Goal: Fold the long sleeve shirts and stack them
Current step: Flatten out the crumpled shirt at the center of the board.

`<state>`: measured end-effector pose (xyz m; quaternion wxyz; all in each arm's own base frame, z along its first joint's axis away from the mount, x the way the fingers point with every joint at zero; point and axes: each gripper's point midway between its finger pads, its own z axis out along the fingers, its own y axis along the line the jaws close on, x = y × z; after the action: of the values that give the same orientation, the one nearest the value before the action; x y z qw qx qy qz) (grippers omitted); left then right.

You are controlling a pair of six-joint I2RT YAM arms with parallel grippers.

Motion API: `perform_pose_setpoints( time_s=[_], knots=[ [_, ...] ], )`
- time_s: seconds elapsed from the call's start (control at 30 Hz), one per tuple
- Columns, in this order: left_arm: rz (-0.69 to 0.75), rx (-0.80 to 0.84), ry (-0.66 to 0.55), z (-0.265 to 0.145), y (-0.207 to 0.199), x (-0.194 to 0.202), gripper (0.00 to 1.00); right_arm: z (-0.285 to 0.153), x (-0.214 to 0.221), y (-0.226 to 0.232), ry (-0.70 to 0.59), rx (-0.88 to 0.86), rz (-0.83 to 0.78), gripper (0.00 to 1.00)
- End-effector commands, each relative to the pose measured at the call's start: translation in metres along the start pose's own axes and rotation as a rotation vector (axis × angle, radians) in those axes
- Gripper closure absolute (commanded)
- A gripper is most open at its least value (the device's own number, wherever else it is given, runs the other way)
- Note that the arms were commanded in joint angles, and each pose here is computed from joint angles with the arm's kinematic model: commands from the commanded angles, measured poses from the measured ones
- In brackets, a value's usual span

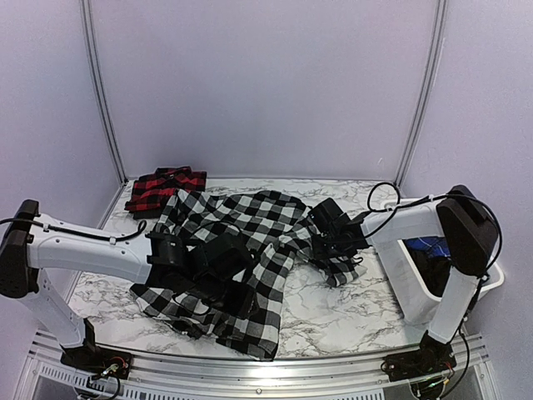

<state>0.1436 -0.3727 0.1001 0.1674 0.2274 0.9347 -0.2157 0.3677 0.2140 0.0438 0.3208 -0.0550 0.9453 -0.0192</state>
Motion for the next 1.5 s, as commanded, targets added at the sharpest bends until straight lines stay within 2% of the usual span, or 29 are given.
perform_pose_setpoints(
  time_s=[0.0, 0.1, 0.17, 0.23, 0.43, 0.67, 0.93, 1.03, 1.17, 1.47],
  knots=[
    [0.065, 0.044, 0.095, 0.007, -0.014, 0.014, 0.57, 0.002, -0.012, -0.004, -0.037, 0.009, 0.035, 0.62],
    [0.072, 0.049, 0.107, 0.01, -0.019, 0.017, 0.57, 0.005, -0.011, 0.0, -0.023, 0.0, 0.024, 0.66],
    [0.073, 0.05, 0.111, 0.012, -0.021, 0.018, 0.57, 0.007, -0.01, 0.001, -0.015, 0.001, 0.018, 0.57],
    [0.072, 0.049, 0.115, 0.013, -0.022, 0.02, 0.57, 0.008, -0.009, 0.001, -0.014, 0.003, 0.017, 0.55],
    [0.087, 0.052, 0.128, 0.019, -0.025, 0.025, 0.57, 0.015, -0.007, 0.0, -0.009, 0.023, 0.015, 0.58],
    [0.118, 0.07, 0.169, 0.032, -0.035, 0.036, 0.59, -0.001, -0.024, -0.014, -0.075, 0.073, 0.045, 0.72],
    [0.133, 0.08, 0.192, 0.042, -0.044, 0.045, 0.6, -0.014, -0.04, -0.022, -0.109, 0.074, 0.071, 0.99],
    [0.137, 0.085, 0.192, 0.043, -0.046, 0.046, 0.6, -0.021, -0.048, -0.024, -0.121, 0.078, 0.073, 1.0],
    [0.145, 0.088, 0.196, 0.043, -0.048, 0.048, 0.59, -0.041, -0.067, -0.026, -0.16, 0.077, 0.082, 1.0],
    [0.148, 0.049, 0.192, 0.052, -0.056, 0.054, 0.59, -0.135, -0.148, -0.046, -0.367, 0.074, 0.121, 1.0]
  ],
)
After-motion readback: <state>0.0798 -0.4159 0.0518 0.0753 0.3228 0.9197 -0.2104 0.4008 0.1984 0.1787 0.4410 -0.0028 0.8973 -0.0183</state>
